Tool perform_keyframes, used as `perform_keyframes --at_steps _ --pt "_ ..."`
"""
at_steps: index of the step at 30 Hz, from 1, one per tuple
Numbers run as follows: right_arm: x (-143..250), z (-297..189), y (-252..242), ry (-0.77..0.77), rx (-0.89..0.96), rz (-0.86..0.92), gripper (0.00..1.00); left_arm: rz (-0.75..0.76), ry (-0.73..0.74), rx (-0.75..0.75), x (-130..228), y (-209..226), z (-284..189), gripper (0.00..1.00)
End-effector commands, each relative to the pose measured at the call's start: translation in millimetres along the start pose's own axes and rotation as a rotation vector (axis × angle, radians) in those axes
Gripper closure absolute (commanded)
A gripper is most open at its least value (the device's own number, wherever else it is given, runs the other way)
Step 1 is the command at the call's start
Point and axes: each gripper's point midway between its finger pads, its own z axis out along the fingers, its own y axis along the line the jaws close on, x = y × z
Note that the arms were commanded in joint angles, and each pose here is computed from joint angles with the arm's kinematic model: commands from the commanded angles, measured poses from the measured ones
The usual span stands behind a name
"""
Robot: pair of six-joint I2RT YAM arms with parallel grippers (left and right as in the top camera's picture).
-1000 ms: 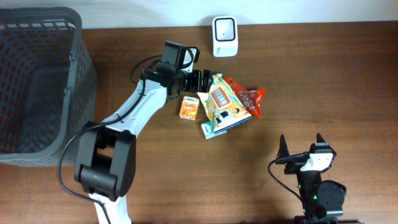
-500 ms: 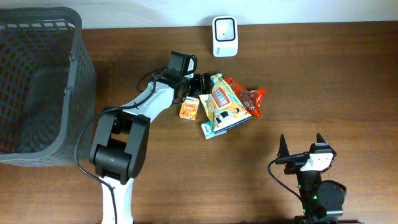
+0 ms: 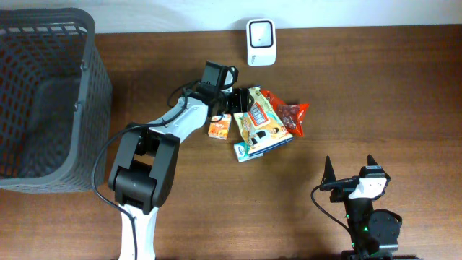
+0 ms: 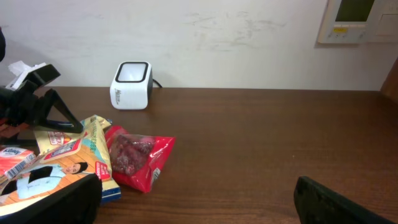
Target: Scan the item barcode
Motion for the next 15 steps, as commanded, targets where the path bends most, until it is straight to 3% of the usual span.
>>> perform_keyframes --at_steps 1,4,9,10,15 --pt "4.1 0.3 0.6 0.01 0.0 -0.007 0.02 0.003 0.007 0.01 3.1 -0.5 9.6 0.27" --pt "4.1 0.3 0.6 0.01 0.0 -0.007 0.02 0.0 0.025 0.013 11.3 4.8 22.1 0.31" --pt "4.1 0.3 0.6 0.01 0.0 -0.007 0.02 -0.004 0.035 0.018 16.2 9.0 30.3 0.96" --pt "4.1 0.3 0.6 0.01 0.0 -0.007 0.02 -0.001 0.027 0.022 14.1 8.0 30.3 1.0" --pt "4.1 0.3 0.6 0.01 0.0 -0.007 0.02 0.009 0.011 0.052 4.5 -0.6 26.6 1.0"
